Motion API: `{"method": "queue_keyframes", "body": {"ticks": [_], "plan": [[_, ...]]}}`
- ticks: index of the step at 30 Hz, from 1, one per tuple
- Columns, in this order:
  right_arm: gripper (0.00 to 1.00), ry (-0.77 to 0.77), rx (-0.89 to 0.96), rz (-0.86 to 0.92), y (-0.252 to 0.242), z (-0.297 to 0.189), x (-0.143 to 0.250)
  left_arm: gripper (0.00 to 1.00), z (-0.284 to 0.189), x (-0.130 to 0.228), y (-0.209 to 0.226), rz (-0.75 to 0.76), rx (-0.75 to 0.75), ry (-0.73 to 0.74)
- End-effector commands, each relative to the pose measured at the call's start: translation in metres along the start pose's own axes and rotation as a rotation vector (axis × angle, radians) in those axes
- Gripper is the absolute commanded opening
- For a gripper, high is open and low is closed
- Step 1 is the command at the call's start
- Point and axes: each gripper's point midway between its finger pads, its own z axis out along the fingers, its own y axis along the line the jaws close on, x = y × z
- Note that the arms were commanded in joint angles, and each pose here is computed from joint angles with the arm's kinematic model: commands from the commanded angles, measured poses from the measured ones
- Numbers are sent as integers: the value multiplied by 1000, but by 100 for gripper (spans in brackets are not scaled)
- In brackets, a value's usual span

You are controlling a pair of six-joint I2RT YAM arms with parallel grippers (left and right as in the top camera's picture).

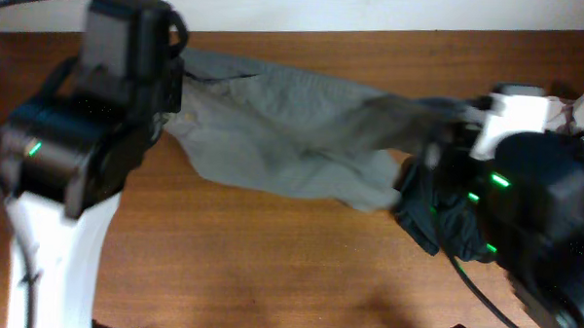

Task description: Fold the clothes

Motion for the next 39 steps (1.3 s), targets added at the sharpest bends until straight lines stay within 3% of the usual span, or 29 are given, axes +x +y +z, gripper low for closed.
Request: {"method": "queue_keyframes", "body": {"ticks": [1, 10, 17, 26, 34, 39], "plan": [[4, -40, -49, -104, 0, -13, -13, 0, -67, -26, 28, -82, 70, -183], [4, -40, -79, -102, 2, -22, -15, 0, -149, -22, 62, -137, 131, -352], [4, -87, -210, -83, 19, -47, -34, 0, -163, 0, 70, -125, 131, -325], [4, 65, -188, -131, 28, -12, -8, 0, -96, -7, 51, -62, 30, -171], [4, 208, -26, -203, 32, 67, 15, 0, 31, -10, 19, 9, -94, 53], [4, 190, -32, -215, 38, 77, 10, 0, 42, -8, 20, 14, -111, 74]]}}
